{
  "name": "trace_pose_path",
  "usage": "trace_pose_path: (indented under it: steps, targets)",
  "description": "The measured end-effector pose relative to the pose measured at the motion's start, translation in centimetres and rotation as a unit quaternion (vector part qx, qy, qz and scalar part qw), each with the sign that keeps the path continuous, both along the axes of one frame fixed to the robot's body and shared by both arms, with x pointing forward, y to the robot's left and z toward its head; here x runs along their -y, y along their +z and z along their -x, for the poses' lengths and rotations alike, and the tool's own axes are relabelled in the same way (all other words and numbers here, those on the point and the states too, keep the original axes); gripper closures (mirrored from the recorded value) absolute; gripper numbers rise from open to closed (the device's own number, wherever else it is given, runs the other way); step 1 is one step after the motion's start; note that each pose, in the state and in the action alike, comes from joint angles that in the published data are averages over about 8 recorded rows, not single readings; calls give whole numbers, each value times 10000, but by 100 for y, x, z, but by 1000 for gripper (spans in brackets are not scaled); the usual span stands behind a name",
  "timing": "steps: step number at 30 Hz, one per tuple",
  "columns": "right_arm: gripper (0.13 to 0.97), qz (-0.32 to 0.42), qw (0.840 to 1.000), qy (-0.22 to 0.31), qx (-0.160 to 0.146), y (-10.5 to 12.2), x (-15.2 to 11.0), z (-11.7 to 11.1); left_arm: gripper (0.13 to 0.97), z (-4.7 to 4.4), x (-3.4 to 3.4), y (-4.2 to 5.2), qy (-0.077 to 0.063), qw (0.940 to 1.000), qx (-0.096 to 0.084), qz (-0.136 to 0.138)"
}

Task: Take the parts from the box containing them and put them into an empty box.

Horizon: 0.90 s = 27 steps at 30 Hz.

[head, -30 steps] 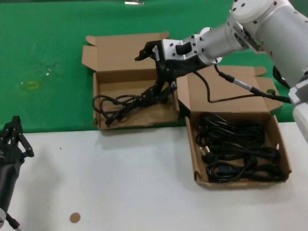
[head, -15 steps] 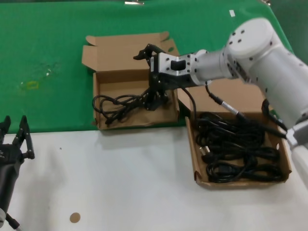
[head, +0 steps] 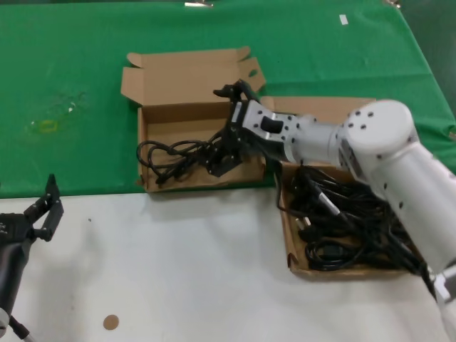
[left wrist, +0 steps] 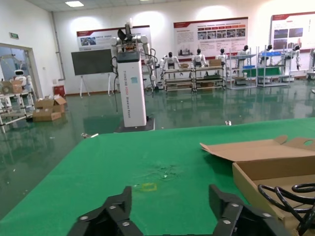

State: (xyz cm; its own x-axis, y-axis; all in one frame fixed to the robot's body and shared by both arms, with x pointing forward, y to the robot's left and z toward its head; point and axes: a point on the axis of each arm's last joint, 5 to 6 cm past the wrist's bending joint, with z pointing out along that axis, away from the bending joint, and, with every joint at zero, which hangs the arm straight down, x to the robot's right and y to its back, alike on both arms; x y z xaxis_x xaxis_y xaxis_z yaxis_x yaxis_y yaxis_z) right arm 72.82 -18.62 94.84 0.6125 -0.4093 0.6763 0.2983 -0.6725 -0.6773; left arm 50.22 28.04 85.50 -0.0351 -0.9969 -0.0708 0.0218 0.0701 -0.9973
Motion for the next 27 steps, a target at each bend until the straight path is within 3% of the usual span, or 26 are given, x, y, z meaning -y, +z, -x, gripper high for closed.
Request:
trace_pose_path:
  steps: [4,8,13,16,27]
  targets:
    - [131,-375,9989,-265,-6,-155,40,120,536,0,0,0,0,10000,0,0]
    - [130,-739,9958,-539,-14,-296,91,251,536,0,0,0,0,10000,0,0]
    - [130,-1178,9890,-892,-25,-454,167,431,408,0,0,0,0,10000,0,0]
    - [130,-1435,9834,-1111,-31,-541,220,549,330,0,0,0,0,10000,0,0]
    - [130,-2301,9541,-1915,-33,-788,440,1024,189,0,0,0,0,10000,0,1]
